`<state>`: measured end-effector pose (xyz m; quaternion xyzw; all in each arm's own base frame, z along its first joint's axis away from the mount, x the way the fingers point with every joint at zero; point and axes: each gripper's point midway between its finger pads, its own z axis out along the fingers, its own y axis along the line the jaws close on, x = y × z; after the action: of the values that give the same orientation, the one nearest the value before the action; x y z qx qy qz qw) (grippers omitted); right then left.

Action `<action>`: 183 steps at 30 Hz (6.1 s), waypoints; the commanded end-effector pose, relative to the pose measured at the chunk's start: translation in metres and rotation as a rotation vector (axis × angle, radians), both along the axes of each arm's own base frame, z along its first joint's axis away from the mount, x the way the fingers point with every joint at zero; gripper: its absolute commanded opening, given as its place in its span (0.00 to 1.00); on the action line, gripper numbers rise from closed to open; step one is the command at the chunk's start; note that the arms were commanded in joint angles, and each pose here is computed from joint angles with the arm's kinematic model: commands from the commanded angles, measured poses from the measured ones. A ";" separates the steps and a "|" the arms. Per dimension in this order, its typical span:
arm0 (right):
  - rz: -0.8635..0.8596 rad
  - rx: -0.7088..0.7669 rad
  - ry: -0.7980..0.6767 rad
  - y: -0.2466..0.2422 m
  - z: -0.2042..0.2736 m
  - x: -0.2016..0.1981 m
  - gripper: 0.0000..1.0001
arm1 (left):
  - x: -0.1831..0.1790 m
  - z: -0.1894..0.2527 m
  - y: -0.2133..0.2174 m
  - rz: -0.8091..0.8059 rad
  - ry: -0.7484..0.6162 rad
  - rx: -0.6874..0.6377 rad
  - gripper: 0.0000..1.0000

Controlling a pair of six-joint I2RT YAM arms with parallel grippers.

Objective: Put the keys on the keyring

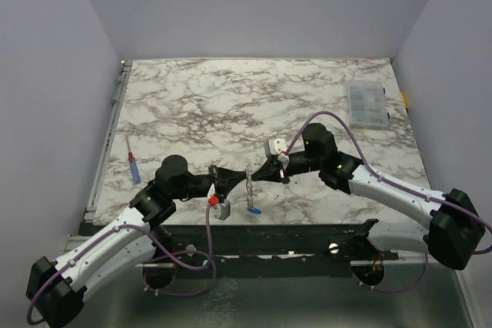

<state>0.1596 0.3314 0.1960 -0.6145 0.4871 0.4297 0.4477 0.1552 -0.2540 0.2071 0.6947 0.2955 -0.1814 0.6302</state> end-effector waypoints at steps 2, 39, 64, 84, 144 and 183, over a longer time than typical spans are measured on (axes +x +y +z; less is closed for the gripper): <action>-0.015 0.034 -0.051 0.001 0.017 0.004 0.01 | -0.004 0.008 -0.003 -0.030 0.006 -0.008 0.00; -0.107 0.044 -0.071 -0.002 0.024 0.017 0.01 | -0.011 0.004 -0.005 -0.070 0.039 0.006 0.00; -0.227 0.067 -0.090 -0.003 0.031 0.038 0.01 | -0.007 0.006 -0.005 -0.043 0.051 0.006 0.01; -0.251 0.094 -0.105 -0.005 0.039 0.041 0.01 | 0.022 0.018 0.007 0.160 0.074 -0.086 0.43; -0.333 0.353 -0.187 -0.019 0.080 0.037 0.01 | 0.032 0.056 -0.019 0.143 0.573 -0.425 0.30; -0.259 0.194 -0.163 -0.014 0.062 0.032 0.35 | 0.043 0.053 -0.007 0.231 0.463 -0.391 0.00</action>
<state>0.1941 0.3186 0.2516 -0.5168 0.4814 0.3704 0.6033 0.1888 -0.2668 0.2549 0.4587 0.4656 -0.3517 0.6702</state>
